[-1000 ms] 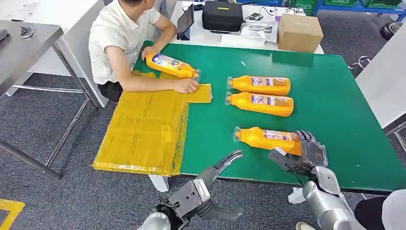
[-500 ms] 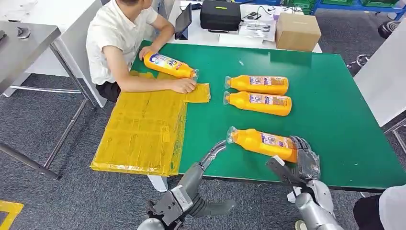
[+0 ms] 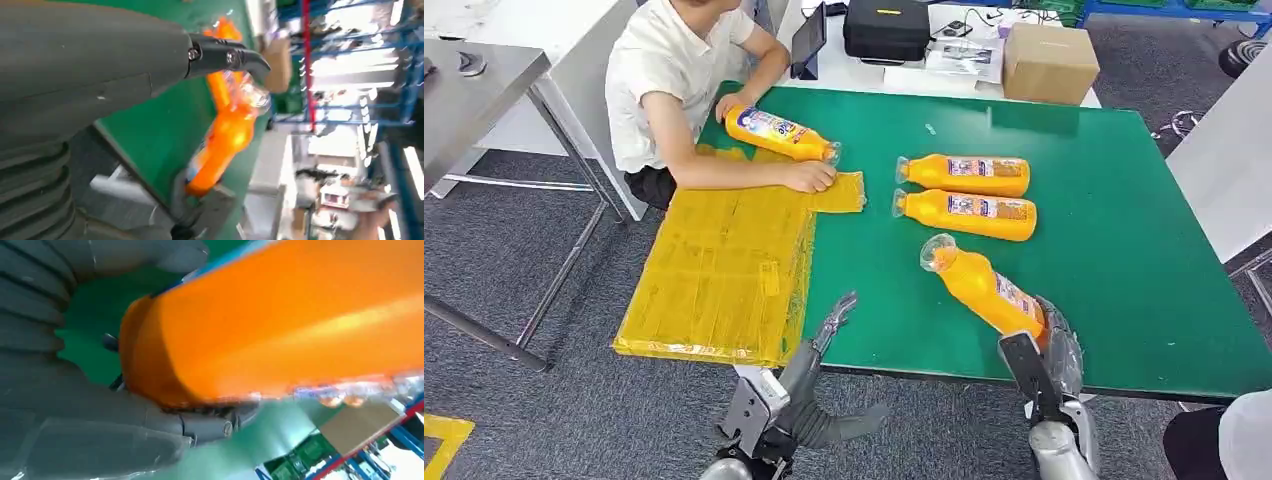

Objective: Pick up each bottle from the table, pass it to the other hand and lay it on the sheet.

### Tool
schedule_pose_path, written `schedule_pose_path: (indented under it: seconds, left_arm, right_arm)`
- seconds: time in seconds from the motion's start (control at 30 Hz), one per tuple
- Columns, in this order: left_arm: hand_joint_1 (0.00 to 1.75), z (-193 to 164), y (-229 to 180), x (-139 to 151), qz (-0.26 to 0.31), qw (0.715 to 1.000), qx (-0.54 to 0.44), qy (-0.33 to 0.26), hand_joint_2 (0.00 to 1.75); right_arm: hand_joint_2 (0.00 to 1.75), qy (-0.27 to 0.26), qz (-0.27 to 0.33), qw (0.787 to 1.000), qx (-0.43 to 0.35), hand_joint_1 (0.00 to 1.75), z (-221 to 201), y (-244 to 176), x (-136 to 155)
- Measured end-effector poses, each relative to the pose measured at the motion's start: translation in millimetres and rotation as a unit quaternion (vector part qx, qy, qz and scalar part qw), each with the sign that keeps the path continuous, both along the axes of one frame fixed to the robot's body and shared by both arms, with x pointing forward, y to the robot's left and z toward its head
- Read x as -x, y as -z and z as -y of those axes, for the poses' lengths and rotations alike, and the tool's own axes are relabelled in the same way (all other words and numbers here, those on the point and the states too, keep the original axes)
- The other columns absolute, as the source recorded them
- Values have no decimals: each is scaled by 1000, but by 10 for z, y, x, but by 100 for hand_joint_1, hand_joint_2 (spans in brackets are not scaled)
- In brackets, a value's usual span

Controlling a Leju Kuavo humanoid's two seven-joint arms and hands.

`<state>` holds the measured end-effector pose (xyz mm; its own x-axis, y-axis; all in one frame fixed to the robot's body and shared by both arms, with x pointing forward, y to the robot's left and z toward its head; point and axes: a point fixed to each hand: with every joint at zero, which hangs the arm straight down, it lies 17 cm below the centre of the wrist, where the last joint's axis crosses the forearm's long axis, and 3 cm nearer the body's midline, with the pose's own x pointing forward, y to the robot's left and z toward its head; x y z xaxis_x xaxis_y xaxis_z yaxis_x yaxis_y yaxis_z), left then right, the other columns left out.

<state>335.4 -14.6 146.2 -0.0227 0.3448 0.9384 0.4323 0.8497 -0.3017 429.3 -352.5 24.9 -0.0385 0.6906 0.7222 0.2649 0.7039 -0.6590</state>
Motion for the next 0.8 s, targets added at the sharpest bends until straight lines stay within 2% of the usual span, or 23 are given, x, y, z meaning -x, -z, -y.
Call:
schedule_pose_path:
  seconds: [0.13,0.33,0.43,0.53,0.8]
  left_arm:
    - [0,-59,324,-47,-63,998,7,-11,175]
    - [0,-123,471,-67,-94,995,20,-21,175]
    - [0,-169,556,-93,-131,990,50,-28,175]
    - [0,-235,620,-133,-169,981,91,-38,175]
    - [0,-256,551,-218,-183,973,130,-45,175]
  right_arm:
    - [175,6,30,999,-23,175,-2,-142,10]
    - [175,7,57,998,-41,175,-85,-303,14]
    - [175,-1,73,996,-56,175,-175,-388,20]
    - [175,-19,92,993,-76,175,-407,-541,13]
    - [175,-116,123,979,-110,175,-1339,-893,55]
